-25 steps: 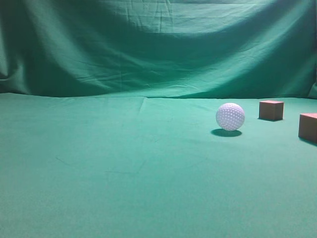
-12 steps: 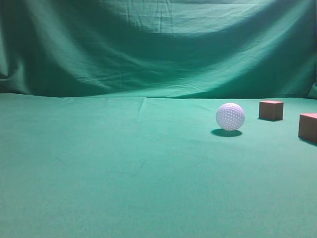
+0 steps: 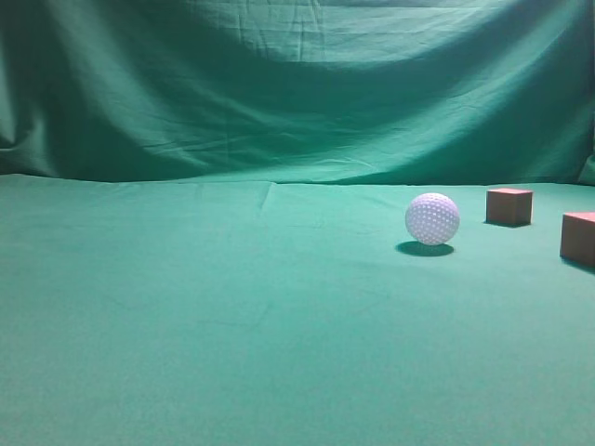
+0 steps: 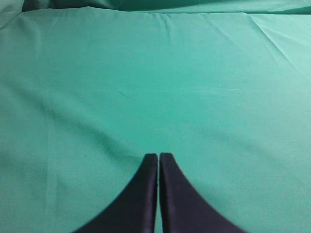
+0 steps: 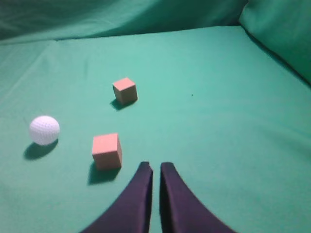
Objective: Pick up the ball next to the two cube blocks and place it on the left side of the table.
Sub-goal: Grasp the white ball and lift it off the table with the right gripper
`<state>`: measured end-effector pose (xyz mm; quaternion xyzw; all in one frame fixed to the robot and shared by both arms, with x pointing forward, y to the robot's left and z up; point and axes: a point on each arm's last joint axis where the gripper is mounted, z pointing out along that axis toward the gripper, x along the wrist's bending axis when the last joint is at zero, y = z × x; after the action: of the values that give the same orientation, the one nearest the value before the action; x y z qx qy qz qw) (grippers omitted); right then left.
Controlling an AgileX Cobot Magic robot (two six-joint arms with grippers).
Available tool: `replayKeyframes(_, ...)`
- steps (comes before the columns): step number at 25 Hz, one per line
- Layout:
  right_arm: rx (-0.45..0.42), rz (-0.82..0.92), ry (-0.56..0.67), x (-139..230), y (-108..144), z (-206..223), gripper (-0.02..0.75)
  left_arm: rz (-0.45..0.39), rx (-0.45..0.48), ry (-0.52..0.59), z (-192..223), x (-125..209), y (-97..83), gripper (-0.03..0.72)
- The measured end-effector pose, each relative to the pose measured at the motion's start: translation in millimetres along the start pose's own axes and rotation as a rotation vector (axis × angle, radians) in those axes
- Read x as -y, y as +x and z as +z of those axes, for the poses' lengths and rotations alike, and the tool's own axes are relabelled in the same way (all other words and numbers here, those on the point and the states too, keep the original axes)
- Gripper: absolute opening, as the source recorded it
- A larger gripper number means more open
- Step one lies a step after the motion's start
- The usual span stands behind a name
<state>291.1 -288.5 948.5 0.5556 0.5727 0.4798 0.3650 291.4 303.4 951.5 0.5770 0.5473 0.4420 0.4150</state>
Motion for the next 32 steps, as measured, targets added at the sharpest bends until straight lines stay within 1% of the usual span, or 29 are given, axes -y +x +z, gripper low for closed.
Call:
replayKeyframes(3,-0.023,0.161,-0.153,-14,1,-1,0.048,0.0,0.0,0.0,0,0,0.0,0.0)
replayKeyframes(6,-0.022,0.225,-0.317,-28,-1,-4,0.048,0.0,0.0,0.0,0,0,0.0,0.0)
replayKeyframes(7,-0.015,0.233,-0.389,-34,-3,-7,0.048,0.0,0.0,0.0,0,0,0.0,0.0)
replayKeyframes(9,-0.019,0.194,-0.406,-44,-1,-11,0.048,0.0,0.0,0.0,0,0,0.0,0.0)
replayKeyframes(11,-0.023,0.118,-0.434,-66,3,-22,0.048,0.0,0.0,0.0,0,0,0.0,0.0)
replayKeyframes(13,-0.029,0.056,-0.431,-94,9,-32,0.048,0.0,0.0,0.0,0,0,0.0,0.0)
replayKeyframes(16,-0.048,0.024,-0.315,-126,16,-32,0.048,0.0,0.0,0.0,0,0,0.0,0.0)
replayKeyframes(19,-0.057,0.003,-0.151,-141,19,-16,0.048,0.0,0.0,0.0,0,0,0.0,0.0)
replayKeyframes(23,-0.046,-0.01,-0.027,-143,18,9,0.048,0.0,0.0,0.0,0,0,0.0,0.0)
replayKeyframes(27,-0.039,-0.009,0.06,-138,17,28,0.048,0.0,0.0,0.0,0,0,0.0,0.0)
replayKeyframes(29,-0.063,-0.054,0.118,-137,19,36,0.048,0.0,0.0,0.0,0,0,0.0,0.0)
replayKeyframes(31,-0.138,-0.164,0.233,-137,28,43,0.048,0.0,0.0,0.0,0,0,0.0,0.0)
replayKeyframes(32,-0.178,-0.204,0.312,-136,32,48,0.048,0.0,0.0,0.0,0,0,0.0,0.0)
